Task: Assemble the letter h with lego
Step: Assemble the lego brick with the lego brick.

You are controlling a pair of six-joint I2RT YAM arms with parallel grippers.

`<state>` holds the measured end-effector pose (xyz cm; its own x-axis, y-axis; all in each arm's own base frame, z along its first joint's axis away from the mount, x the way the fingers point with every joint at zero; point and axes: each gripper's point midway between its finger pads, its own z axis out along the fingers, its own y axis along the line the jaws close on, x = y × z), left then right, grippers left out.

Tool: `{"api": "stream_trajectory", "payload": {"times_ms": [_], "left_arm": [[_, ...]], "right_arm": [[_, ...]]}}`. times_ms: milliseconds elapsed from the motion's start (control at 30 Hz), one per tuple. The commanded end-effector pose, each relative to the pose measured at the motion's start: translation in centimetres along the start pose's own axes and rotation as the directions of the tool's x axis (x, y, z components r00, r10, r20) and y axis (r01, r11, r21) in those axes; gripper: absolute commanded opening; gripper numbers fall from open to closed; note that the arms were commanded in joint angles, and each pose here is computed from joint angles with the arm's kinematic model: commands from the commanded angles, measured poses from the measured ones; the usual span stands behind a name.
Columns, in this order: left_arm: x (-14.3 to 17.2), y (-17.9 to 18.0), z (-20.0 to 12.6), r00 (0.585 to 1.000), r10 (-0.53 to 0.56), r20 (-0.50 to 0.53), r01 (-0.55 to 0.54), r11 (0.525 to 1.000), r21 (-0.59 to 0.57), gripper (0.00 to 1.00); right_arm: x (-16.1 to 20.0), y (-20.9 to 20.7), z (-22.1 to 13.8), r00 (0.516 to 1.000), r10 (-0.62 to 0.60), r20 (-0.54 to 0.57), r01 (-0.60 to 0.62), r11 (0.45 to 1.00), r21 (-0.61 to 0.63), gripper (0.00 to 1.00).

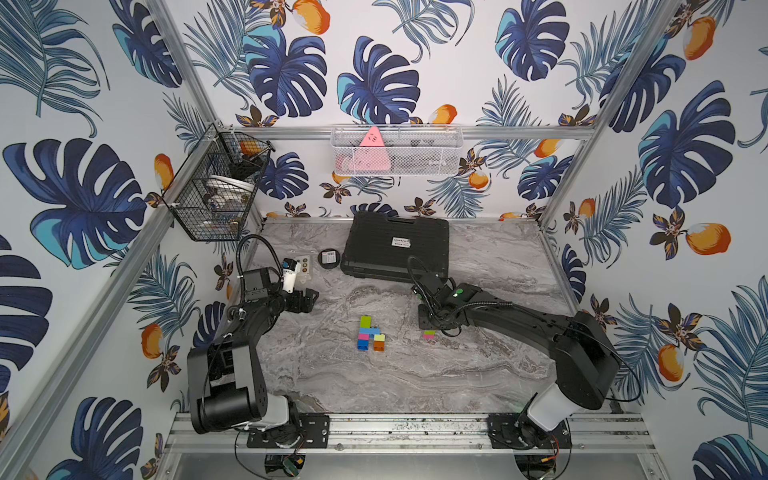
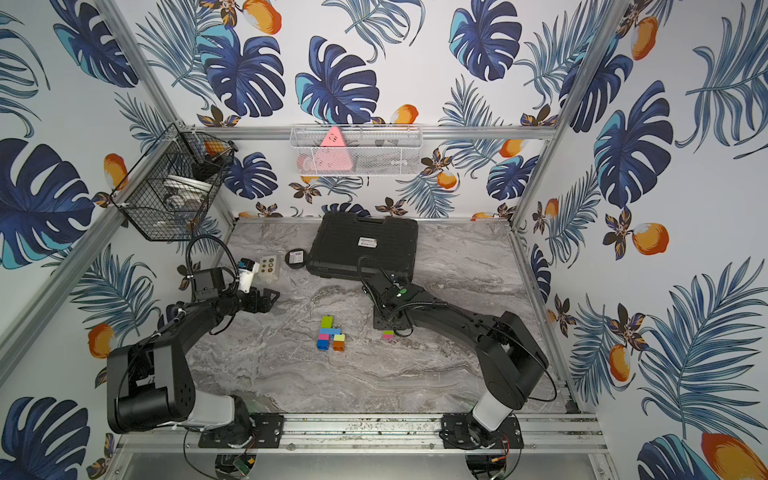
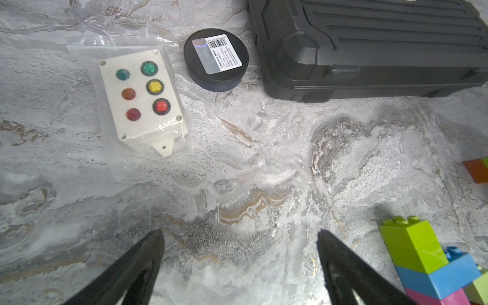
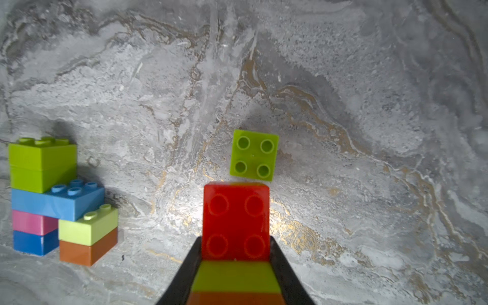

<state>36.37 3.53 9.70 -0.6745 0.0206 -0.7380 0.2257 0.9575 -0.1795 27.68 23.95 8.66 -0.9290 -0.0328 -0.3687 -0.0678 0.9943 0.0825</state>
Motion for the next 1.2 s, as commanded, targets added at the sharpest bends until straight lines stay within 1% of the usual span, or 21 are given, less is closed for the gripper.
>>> {"api": "stream_trajectory", "payload": {"times_ms": [0,233,467,867,1033,1167], "left_arm": [[-0.7,-0.1,-0.1,1.000,0.003,0.027,-0.004,1.000,0.011,0.95],[-0.8,0.0,-0.1,1.000,-0.001,0.028,0.000,1.000,0.013,0.95],[-0.8,0.0,-0.1,1.000,-0.004,0.029,0.004,1.000,0.015,0.95],[-0.8,0.3,-0.2,0.999,-0.016,0.034,0.015,1.000,0.020,0.95],[-0.8,0.3,-0.3,0.999,-0.018,0.037,0.018,1.000,0.020,0.95],[-0.8,0.4,-0.4,0.999,-0.022,0.040,0.021,1.000,0.020,0.95]], "right_arm": [[-0.1,-0.3,-0.1,1.000,0.017,0.008,-0.018,1.000,0.019,0.07],[0.1,-0.6,1.3,1.000,0.024,-0.007,-0.024,0.998,0.052,0.08],[0.2,-1.3,1.9,0.999,0.046,-0.013,-0.045,0.996,0.074,0.07],[0.9,-0.6,2.4,0.997,0.069,-0.043,-0.068,0.997,0.037,0.08],[1.0,-0.7,2.6,0.996,0.074,-0.050,-0.072,0.997,0.043,0.12],[1.0,-0.9,2.4,0.996,0.080,-0.045,-0.078,0.996,0.050,0.19]]}}
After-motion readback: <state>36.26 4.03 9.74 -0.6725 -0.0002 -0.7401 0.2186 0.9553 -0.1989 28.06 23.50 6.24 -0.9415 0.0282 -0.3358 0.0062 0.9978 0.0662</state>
